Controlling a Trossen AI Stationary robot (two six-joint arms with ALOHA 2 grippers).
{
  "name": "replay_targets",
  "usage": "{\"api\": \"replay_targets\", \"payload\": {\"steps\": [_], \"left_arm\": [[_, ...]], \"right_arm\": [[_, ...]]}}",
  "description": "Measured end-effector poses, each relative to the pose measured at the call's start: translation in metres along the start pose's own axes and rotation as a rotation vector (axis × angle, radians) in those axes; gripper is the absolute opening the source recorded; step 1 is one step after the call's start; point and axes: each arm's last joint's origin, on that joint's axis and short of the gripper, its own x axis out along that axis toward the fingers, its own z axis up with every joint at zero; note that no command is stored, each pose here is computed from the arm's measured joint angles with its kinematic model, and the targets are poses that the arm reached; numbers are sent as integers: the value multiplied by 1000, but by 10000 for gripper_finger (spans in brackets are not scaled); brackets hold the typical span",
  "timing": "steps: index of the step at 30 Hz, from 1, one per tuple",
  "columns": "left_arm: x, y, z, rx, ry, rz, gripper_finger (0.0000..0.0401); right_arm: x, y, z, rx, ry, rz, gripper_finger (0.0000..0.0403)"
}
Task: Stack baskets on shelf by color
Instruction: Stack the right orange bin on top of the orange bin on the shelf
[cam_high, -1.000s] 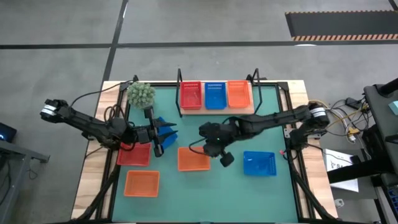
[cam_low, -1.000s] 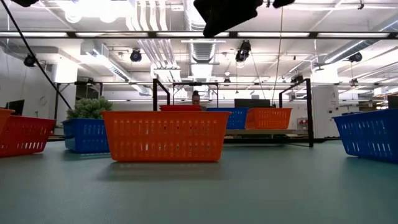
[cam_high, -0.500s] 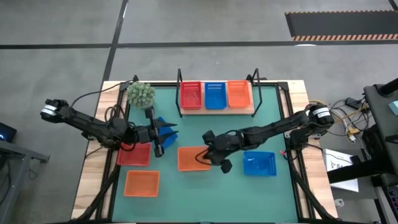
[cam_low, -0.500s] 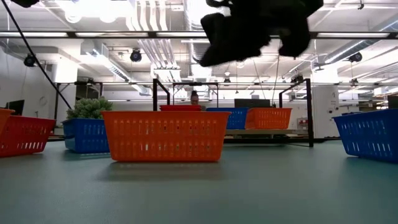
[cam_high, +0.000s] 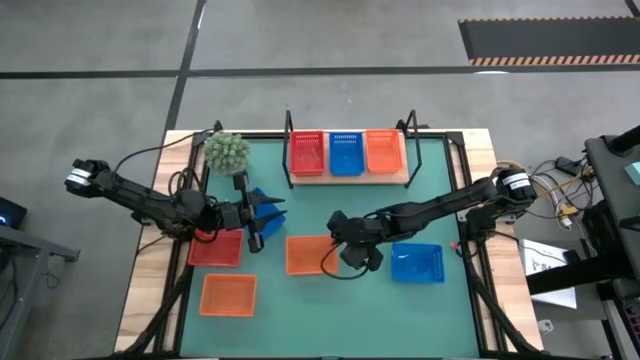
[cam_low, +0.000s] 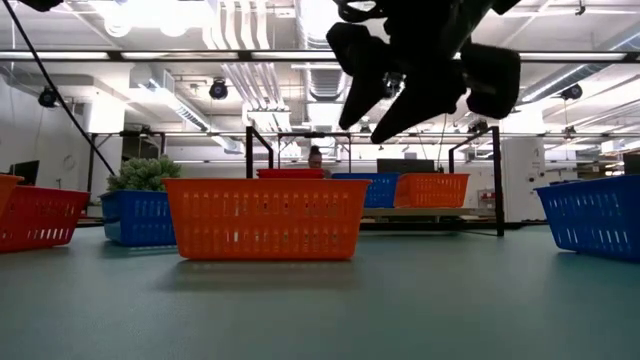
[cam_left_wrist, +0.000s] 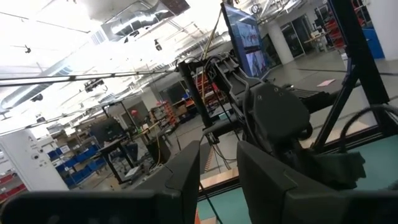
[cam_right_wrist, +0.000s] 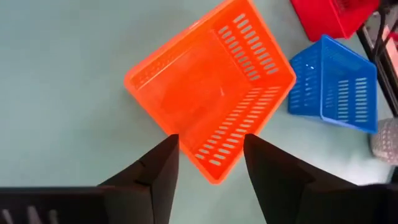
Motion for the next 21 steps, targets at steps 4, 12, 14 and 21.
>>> {"api": "replay_targets", "payload": {"steps": [4, 12, 14, 21], "left_arm": [[0, 0, 0, 0, 0, 0, 90], [0, 0, 0, 2, 1, -1, 90], [0, 0, 0, 2, 1, -1, 90], [0, 0, -1, 6, 3, -2, 90]], "right_arm": [[13, 4, -3, -15, 28, 31, 171], [40, 12, -10, -60, 63, 72, 166], [44, 13, -11, -72, 65, 81, 164], [52, 15, -11, -92, 37, 101, 127]]}}
